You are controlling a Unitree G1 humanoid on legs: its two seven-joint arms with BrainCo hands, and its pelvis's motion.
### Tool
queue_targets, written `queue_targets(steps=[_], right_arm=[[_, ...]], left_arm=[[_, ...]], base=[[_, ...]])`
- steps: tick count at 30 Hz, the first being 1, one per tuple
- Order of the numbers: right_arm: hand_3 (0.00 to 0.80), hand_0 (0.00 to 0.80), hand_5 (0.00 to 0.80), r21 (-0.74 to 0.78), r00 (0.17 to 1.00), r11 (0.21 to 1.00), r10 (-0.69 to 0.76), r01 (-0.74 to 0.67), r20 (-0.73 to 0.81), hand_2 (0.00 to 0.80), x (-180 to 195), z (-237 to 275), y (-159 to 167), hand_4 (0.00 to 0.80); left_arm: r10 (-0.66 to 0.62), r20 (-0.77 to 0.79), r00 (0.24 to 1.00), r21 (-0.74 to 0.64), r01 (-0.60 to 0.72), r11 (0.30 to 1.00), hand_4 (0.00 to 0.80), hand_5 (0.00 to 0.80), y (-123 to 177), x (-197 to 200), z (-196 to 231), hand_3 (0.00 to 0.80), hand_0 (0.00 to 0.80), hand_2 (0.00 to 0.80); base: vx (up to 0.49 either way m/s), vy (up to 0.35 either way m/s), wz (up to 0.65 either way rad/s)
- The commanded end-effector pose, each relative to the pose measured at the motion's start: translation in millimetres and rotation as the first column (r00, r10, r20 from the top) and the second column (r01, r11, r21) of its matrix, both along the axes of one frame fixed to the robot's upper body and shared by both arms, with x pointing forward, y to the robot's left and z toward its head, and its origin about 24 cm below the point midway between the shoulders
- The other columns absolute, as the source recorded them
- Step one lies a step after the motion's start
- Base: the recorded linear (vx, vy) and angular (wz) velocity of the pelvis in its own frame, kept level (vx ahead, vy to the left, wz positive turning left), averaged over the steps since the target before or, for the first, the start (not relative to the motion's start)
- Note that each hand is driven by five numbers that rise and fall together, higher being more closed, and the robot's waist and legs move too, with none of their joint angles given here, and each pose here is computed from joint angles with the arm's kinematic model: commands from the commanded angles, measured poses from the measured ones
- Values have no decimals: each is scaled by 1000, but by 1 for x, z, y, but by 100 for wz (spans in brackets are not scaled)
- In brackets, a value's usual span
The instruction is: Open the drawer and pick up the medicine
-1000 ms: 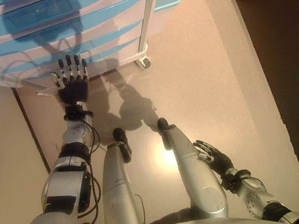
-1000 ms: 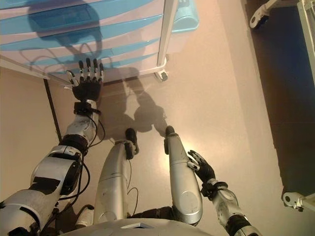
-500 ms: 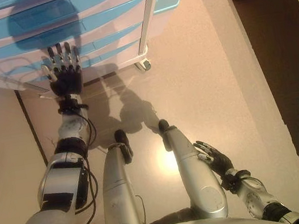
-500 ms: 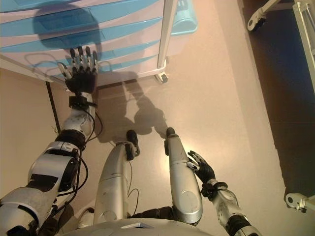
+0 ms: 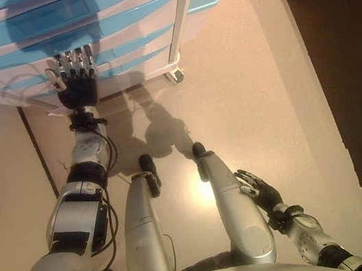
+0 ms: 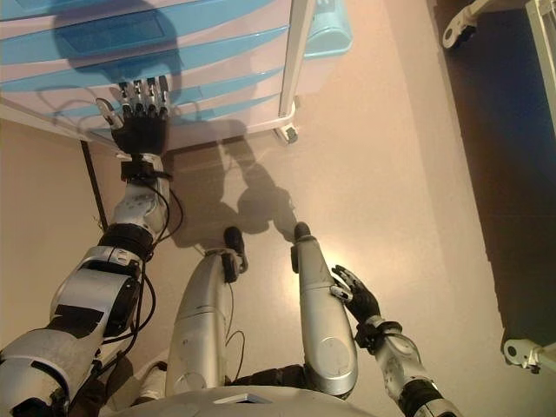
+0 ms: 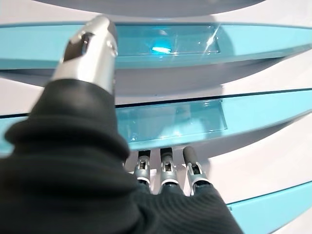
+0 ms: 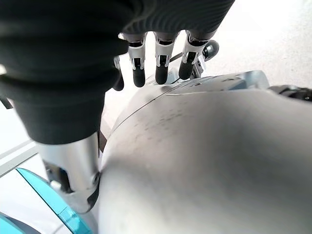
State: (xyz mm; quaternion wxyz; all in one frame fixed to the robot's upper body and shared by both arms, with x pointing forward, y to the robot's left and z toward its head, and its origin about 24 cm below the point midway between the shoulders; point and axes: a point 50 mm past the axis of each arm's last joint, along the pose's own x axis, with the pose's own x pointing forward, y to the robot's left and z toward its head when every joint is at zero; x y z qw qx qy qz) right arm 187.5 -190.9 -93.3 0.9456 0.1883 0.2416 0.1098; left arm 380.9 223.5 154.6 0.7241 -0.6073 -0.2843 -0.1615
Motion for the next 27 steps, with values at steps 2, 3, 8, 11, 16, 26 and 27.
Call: queue_targets(steps=[2, 3, 8, 11, 16, 26, 27], right_arm=[[0, 0, 0, -11, 999, 999, 34, -34, -9, 0, -12, -2, -5, 0], [0, 0, 0, -13, 999, 999, 35, -35, -10, 0, -12, -2, -6, 0], [0, 0, 0, -20, 999, 999, 31, -31, -11, 0, -13, -3, -12, 0], [0, 0, 0, -24, 999, 999, 31, -31, -10, 0, -13, -3, -13, 0], [0, 0, 0, -25, 999, 999, 32, -33, -9, 0, -14, -4, -13, 0], [0, 0, 0, -35, 999, 999, 34, -34, -7, 0, -13, -4, -8, 0], [0, 0, 0, -35, 999, 999, 32, -33, -6, 0, -13, -4, -8, 0]], left_arm=[[-33, 285, 958, 37, 24, 999, 0, 0, -12, 2, 72, 0, 0, 0], [-37, 312, 949, 37, 27, 999, 0, 0, -12, 1, 77, 0, 0, 0], [-48, 429, 902, 58, 26, 998, 439, 439, -16, -4, 87, 439, 439, 439], [-45, 462, 885, 56, 22, 998, 800, 800, -20, -7, 89, 800, 800, 800], [-58, 470, 881, 77, 24, 997, 800, 800, -22, -8, 85, 800, 800, 800], [-72, 447, 892, 132, 13, 991, 800, 800, -20, -12, 61, 800, 800, 800], [-73, 441, 894, 133, 15, 991, 800, 800, -19, -13, 58, 800, 800, 800]], base=[[6, 8, -2], [12, 14, -4], [2, 3, -1], [0, 0, 0], [-4, -6, 1], [-6, -9, 2], [-21, -30, 3]])
